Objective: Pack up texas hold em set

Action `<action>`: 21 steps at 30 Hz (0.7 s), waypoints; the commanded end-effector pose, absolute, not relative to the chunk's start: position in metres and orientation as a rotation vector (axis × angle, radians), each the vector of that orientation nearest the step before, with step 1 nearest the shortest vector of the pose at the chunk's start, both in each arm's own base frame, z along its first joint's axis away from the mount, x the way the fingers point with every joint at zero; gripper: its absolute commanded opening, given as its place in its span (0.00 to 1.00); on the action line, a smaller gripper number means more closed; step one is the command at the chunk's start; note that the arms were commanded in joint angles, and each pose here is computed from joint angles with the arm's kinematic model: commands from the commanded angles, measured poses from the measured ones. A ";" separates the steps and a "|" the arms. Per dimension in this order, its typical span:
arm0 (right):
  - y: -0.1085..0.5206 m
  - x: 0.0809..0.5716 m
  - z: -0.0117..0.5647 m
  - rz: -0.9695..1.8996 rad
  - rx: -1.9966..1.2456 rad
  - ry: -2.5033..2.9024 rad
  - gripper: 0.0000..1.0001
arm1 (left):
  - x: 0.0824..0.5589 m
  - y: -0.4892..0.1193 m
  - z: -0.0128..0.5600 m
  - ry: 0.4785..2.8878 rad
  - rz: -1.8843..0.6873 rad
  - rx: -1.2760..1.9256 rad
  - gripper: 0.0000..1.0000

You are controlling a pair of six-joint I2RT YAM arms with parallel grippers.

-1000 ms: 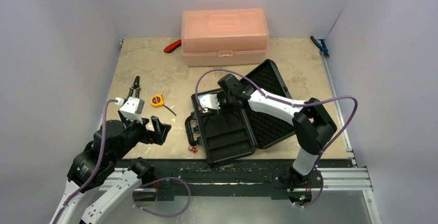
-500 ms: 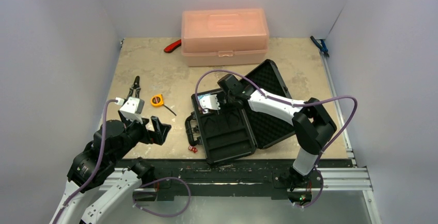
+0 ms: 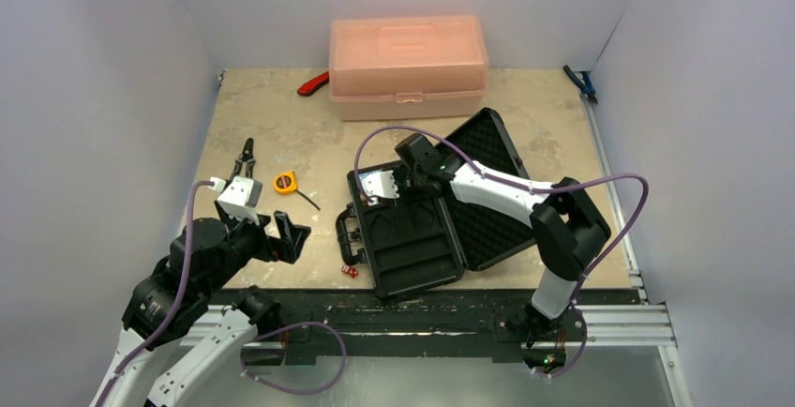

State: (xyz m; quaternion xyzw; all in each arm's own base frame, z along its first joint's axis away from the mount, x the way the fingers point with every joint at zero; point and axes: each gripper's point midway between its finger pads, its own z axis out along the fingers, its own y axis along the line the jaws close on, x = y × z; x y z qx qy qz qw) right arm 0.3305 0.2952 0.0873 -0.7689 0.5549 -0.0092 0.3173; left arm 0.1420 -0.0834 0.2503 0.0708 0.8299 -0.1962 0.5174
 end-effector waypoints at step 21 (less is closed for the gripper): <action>0.324 0.334 0.106 -0.012 -1.926 1.359 0.46 | 0.147 -0.084 0.254 1.970 -0.456 0.189 1.00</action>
